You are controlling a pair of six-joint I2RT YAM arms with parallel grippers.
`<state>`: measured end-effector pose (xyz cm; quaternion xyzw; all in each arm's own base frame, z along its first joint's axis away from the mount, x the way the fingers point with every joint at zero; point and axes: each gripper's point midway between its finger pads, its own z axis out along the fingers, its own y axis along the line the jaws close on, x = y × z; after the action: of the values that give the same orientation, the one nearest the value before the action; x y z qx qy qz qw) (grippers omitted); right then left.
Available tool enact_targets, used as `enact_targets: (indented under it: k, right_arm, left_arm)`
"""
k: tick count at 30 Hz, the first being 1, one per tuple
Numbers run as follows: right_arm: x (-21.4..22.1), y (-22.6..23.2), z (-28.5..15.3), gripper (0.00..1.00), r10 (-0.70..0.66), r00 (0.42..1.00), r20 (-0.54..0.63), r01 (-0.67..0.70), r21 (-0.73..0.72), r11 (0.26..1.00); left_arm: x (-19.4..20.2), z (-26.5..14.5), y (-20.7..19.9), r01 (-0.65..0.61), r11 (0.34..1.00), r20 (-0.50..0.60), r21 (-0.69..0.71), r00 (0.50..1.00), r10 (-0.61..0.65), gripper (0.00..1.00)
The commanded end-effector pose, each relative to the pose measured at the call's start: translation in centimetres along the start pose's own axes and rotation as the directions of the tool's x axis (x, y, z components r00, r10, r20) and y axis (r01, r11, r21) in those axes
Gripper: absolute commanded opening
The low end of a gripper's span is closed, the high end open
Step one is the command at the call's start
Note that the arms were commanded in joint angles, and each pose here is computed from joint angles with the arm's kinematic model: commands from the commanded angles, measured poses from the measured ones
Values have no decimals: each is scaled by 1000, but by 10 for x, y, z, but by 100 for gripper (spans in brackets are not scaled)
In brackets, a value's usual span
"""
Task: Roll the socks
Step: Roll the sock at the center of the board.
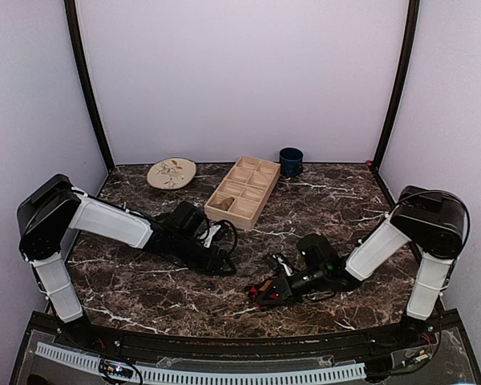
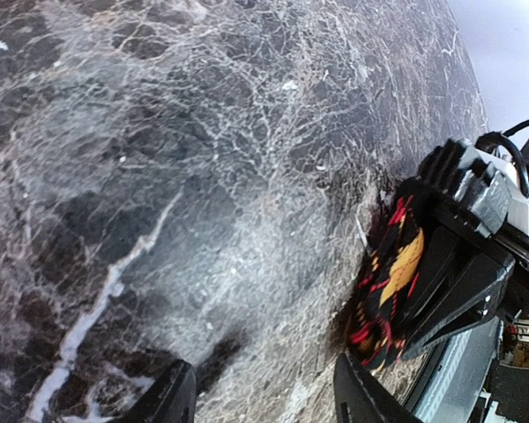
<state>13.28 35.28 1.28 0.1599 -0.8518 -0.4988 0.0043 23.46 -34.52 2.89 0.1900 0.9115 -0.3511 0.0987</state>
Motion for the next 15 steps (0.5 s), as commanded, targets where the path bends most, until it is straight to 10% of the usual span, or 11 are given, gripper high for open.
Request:
enact_targets:
  k: [1,15]
  right_arm:
    - [20,-62,19,8,152,981,-118,-129,187,974]
    - [-35,-35,27,8,181,970,-159,-176,45,983]
  left_arm:
    - [47,-2,51,66,977,-103,-204,991,-89,57]
    - [39,-23,41,44,987,36,-151,999,-39,57]
